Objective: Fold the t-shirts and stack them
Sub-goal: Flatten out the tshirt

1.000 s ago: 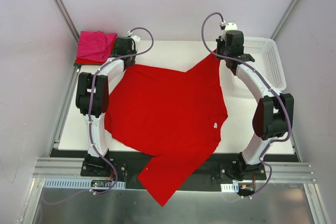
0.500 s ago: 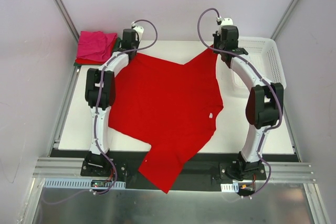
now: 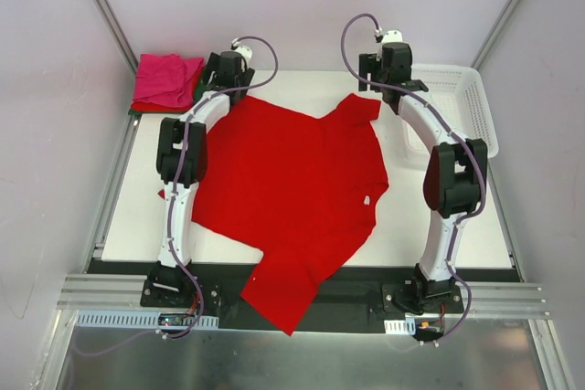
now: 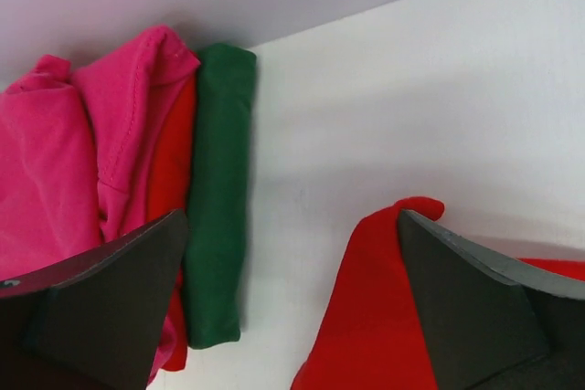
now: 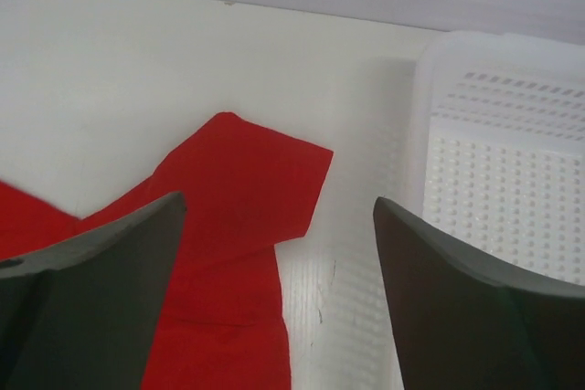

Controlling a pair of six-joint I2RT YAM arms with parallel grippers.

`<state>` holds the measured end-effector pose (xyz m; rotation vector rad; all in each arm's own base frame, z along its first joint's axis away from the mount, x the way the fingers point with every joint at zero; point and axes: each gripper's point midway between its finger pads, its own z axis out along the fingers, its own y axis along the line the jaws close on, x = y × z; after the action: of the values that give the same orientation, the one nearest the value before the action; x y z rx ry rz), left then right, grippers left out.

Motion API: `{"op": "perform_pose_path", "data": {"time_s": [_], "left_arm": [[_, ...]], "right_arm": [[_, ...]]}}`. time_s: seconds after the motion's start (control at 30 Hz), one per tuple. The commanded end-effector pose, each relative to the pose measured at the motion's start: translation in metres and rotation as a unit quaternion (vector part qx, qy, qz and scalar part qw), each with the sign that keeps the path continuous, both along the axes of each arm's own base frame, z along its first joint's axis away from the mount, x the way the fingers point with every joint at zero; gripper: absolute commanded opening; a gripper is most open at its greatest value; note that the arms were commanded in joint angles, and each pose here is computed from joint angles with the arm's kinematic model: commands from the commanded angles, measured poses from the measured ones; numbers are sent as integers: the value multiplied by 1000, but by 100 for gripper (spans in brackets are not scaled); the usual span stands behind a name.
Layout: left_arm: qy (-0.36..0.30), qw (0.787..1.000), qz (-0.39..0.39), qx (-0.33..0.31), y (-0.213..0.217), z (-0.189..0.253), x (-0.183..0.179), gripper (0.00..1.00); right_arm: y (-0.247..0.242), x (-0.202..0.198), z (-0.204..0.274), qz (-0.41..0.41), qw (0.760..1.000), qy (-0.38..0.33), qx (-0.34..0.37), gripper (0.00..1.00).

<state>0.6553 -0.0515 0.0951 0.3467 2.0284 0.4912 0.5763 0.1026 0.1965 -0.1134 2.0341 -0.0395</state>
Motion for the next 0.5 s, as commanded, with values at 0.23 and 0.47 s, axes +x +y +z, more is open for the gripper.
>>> {"op": "perform_pose_path", "data": {"time_s": [0.23, 0.47], "left_arm": [[-106, 994, -3, -20, -37, 144, -64, 99], [-87, 993, -35, -68, -71, 153, -147, 99]], "right_arm": [[7, -83, 95, 18, 998, -62, 24, 91], [35, -166, 70, 75, 995, 6, 60, 86]]}}
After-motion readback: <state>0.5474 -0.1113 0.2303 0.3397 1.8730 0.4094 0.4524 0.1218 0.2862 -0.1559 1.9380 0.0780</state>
